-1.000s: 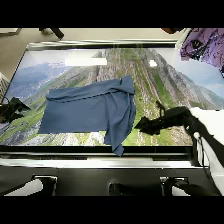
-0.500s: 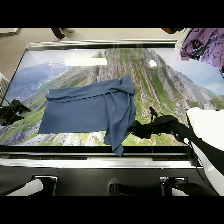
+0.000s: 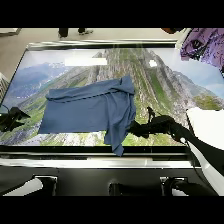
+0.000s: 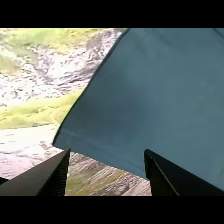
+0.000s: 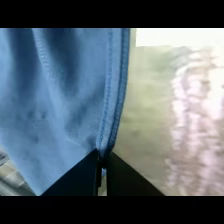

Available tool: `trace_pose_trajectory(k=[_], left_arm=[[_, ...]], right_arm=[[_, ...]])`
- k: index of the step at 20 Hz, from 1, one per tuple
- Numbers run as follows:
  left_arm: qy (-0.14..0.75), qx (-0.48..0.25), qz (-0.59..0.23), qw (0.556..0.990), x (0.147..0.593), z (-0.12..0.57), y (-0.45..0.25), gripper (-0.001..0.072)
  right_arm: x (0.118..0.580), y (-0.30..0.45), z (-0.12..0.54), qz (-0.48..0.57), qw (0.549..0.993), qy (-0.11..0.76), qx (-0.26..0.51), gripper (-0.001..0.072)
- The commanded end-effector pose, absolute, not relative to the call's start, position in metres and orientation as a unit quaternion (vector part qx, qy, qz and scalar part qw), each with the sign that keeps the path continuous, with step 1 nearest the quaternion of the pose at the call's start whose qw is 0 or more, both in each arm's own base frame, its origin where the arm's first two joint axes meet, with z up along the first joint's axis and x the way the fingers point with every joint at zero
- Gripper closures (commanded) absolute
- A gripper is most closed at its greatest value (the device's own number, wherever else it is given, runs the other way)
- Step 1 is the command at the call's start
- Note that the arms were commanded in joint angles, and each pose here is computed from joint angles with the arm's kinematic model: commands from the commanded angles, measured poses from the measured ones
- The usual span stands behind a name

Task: Fold the clothes and pants, and hang the long-sleeved shirts on hangers.

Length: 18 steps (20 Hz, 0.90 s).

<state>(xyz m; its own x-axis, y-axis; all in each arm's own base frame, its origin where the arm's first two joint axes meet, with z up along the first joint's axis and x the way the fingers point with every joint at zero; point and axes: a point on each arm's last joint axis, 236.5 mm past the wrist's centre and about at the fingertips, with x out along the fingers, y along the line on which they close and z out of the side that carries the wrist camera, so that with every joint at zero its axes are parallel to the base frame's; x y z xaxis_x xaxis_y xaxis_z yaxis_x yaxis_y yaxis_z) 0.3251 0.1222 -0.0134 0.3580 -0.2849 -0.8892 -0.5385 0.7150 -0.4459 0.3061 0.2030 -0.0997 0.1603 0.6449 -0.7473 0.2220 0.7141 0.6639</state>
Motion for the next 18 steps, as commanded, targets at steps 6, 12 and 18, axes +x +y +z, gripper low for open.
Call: trace_pose_trajectory(k=[6, 12, 18], left_arm=[[0.589, -0.397, 0.060, 0.701, 0.296, -0.079, 0.115, 0.0169], [0.621, -0.395, 0.043, 0.676, 0.299, -0.111, 0.098, 0.0171], [0.637, -0.379, 0.028, 0.671, 0.306, -0.125, 0.081, 0.0634]], right_arm=[[0.311, 0.206, -0.059, 0.170, 0.695, 0.603, 0.354, 0.0685], [0.311, 0.207, -0.045, 0.178, 0.700, 0.592, 0.357, 0.0685], [0.306, 0.210, -0.031, 0.192, 0.702, 0.588, 0.354, 0.0685]])
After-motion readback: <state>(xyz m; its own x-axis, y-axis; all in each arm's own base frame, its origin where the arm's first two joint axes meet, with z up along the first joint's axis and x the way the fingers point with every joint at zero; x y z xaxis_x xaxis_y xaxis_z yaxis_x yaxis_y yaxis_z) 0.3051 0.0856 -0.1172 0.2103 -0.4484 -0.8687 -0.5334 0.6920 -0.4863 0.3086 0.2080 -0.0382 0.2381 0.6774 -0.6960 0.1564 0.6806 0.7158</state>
